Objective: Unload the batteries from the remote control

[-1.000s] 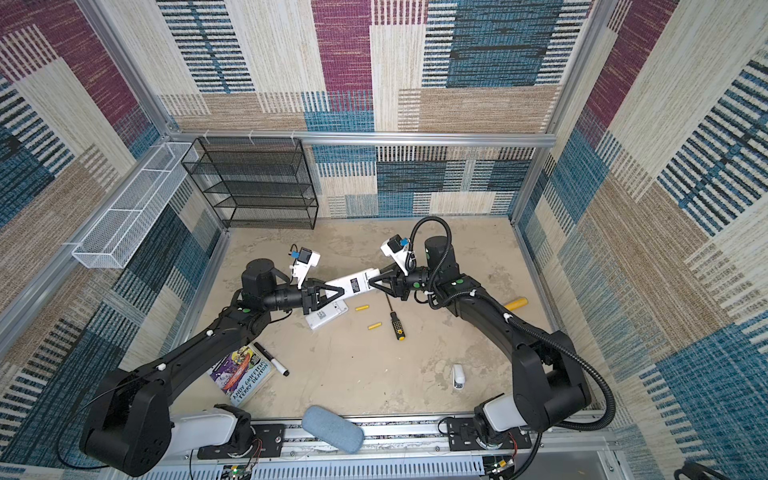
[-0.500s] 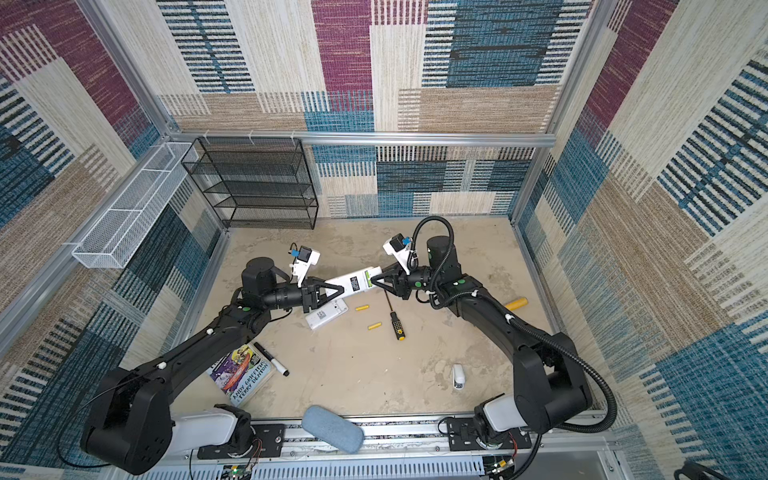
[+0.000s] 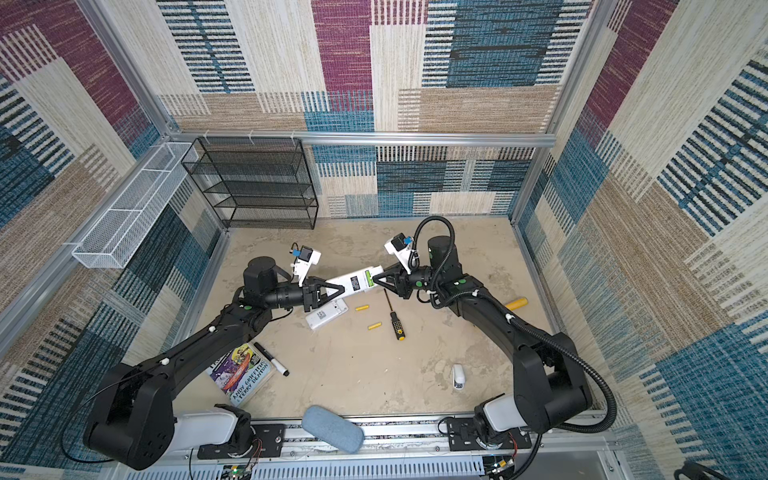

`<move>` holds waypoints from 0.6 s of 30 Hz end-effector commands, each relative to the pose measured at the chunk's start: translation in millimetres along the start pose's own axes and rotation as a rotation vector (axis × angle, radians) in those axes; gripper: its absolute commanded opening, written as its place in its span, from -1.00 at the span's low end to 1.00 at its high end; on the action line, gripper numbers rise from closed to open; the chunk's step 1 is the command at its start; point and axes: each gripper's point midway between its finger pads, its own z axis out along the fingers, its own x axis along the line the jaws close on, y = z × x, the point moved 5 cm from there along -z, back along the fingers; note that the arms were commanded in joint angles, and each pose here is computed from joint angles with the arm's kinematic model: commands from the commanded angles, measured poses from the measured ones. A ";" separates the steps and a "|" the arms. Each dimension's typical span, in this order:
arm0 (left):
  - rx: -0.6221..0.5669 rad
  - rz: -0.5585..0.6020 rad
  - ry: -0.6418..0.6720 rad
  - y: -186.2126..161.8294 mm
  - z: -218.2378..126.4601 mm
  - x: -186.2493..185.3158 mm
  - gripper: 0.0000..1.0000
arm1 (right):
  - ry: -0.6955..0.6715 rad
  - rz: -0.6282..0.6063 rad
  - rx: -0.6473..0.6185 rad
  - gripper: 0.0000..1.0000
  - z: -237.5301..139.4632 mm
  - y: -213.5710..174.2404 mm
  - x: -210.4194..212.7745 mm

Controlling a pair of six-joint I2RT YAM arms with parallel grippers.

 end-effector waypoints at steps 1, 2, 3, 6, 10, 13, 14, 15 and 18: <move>-0.019 -0.019 -0.009 6.4 0.3 -2.5 -1.00 | 0.036 -0.048 -0.033 -0.64 -1.6 10.0 8.1; -0.020 -0.018 -0.009 6.7 0.1 -2.8 -1.00 | 0.037 -0.052 -0.035 -0.65 -2.1 10.5 9.0; -0.020 -0.018 -0.009 6.3 -0.1 -3.0 -1.00 | 0.036 -0.052 -0.036 -0.67 -2.4 10.3 9.1; -0.021 -0.014 -0.008 6.6 -0.3 -3.3 -1.00 | 0.039 -0.058 -0.041 -0.69 -3.7 11.9 11.6; -0.016 -0.018 -0.006 4.7 -0.3 -2.5 -1.00 | 0.042 -0.063 -0.044 -0.71 -5.2 13.2 14.0; -0.022 -0.012 -0.011 6.1 -0.9 -4.3 -1.00 | 0.045 -0.063 -0.045 -0.72 -5.8 13.3 14.6; -0.023 -0.009 -0.012 6.4 -1.1 -4.8 -1.00 | 0.049 -0.064 -0.046 -0.72 -5.7 14.1 15.2; -0.025 -0.006 -0.012 6.8 -1.3 -5.2 -1.00 | 0.051 -0.064 -0.046 -0.71 -5.9 14.3 15.4; -0.027 0.006 -0.028 7.9 -2.3 -9.0 -1.00 | 0.059 -0.059 -0.042 -0.68 -4.9 13.6 15.0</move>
